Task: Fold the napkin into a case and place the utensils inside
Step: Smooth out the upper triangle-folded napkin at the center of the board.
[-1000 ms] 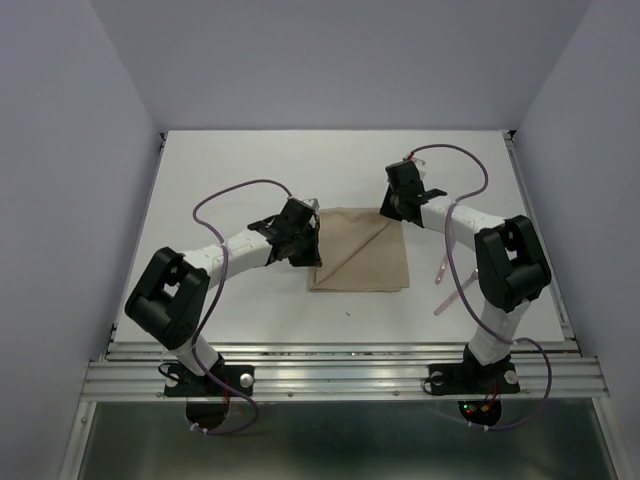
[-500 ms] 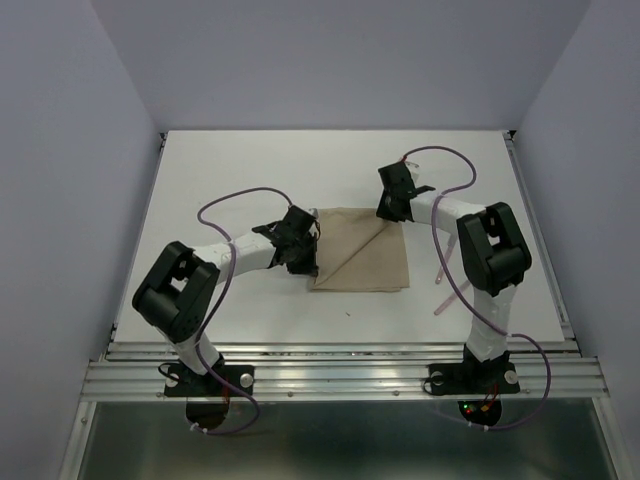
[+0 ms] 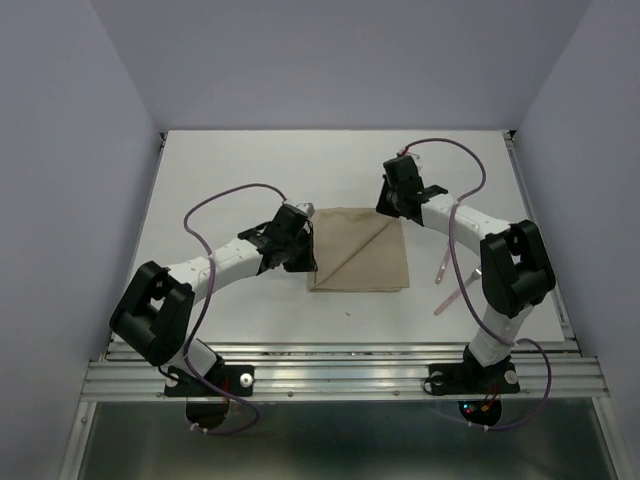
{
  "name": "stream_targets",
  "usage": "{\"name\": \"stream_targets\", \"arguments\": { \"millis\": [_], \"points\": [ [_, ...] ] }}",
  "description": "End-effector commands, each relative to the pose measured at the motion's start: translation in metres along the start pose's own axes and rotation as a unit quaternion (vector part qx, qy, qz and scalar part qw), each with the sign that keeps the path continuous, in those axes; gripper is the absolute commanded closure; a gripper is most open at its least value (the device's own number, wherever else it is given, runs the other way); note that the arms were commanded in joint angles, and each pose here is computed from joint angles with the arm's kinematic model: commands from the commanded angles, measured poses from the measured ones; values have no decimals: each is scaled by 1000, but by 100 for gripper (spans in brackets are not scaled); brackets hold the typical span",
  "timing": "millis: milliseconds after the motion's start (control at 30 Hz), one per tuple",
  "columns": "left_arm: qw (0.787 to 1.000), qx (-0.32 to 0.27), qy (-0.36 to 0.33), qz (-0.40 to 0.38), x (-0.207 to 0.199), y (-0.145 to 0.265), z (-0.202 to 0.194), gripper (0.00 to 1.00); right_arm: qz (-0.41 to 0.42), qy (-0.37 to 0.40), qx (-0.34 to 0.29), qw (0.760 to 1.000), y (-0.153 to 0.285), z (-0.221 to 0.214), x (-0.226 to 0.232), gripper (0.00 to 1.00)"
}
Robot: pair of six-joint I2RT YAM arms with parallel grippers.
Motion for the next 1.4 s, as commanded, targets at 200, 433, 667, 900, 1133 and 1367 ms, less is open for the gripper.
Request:
{"name": "stream_targets", "arguments": {
  "millis": [200, 433, 667, 900, 1133, 1367],
  "points": [
    [999, 48, 8, 14, 15, -30, -28, 100, 33, 14, 79, 996, -8, -74, 17, 87],
    [999, 36, 3, 20, 13, -21, -24, 100, 30, 22, 66, 997, 0, -68, 19, 87],
    [1000, -4, -6, -6, -11, 4, 2, 100, 24, 17, 13, 999, 23, -39, 20, 87],
    [1000, 7, -7, -20, -19, -16, 9, 100, -22, 21, 15, 999, 5, -35, 2, 86],
    [1000, 14, -10, -7, -16, -51, 11, 100, -38, 35, 48, 997, -29, -49, 0, 87],
    [1000, 16, -12, -1, -15, -51, 11, 100, -31, 52, 49, 997, -25, -50, -2, 87]
  ]
}}
Point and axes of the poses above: each gripper's point midway between its finger pads, its own y axis back along the fingers, its own x axis along the line the jaws close on, z = x × y, the point moved 6 cm from there along y, back along the fingers, and after that the axes turned 3 degrees about y, right-handed, at the moved point
